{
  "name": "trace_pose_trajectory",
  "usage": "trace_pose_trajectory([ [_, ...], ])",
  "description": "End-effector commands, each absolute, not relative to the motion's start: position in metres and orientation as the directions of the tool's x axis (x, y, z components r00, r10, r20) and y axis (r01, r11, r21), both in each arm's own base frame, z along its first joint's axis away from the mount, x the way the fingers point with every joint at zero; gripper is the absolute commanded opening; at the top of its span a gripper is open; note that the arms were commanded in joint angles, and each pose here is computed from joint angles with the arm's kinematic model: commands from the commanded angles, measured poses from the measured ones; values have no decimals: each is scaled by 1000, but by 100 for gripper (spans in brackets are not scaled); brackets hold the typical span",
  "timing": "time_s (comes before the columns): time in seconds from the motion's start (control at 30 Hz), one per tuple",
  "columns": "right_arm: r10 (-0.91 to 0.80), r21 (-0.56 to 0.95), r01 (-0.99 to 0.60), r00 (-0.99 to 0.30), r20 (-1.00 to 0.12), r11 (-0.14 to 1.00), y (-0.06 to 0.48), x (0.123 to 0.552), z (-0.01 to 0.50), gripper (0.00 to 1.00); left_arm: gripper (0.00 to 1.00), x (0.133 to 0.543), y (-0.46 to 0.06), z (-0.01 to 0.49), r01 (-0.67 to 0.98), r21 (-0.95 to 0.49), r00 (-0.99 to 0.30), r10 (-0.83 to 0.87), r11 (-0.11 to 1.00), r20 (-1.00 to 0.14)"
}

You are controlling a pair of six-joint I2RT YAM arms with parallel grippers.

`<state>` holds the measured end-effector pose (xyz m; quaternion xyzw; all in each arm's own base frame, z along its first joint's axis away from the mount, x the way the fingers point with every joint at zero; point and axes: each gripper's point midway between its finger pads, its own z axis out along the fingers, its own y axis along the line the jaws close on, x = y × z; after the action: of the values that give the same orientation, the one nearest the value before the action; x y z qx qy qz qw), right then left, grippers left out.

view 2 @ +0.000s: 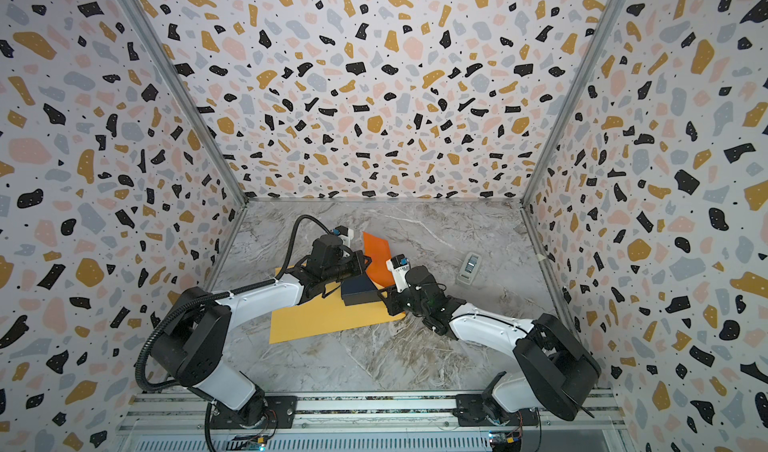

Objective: Wrap a gift box in wrapping paper
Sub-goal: First fold the wrapping paper around the gift box.

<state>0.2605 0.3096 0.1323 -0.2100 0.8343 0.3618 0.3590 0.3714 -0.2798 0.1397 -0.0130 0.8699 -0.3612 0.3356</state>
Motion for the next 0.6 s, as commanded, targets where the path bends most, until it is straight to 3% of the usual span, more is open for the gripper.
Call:
trace_pose_trajectory([
  [0.0, -97, 437, -662, -609, -788, 609, 314, 257, 160, 35, 0, 378, -282, 153, 270, -630, -748, -254, 728, -614],
  [0.23, -108, 454, -724, -583, -805, 520, 289, 246, 189, 56, 0, 376, -271, 154, 310, -623, -747, -222, 718, -627],
  [0.57, -10, 517, -663, -621, -784, 541, 252, 277, 201, 69, 0, 375, -239, 147, 315, -590, -748, -188, 743, -636],
])
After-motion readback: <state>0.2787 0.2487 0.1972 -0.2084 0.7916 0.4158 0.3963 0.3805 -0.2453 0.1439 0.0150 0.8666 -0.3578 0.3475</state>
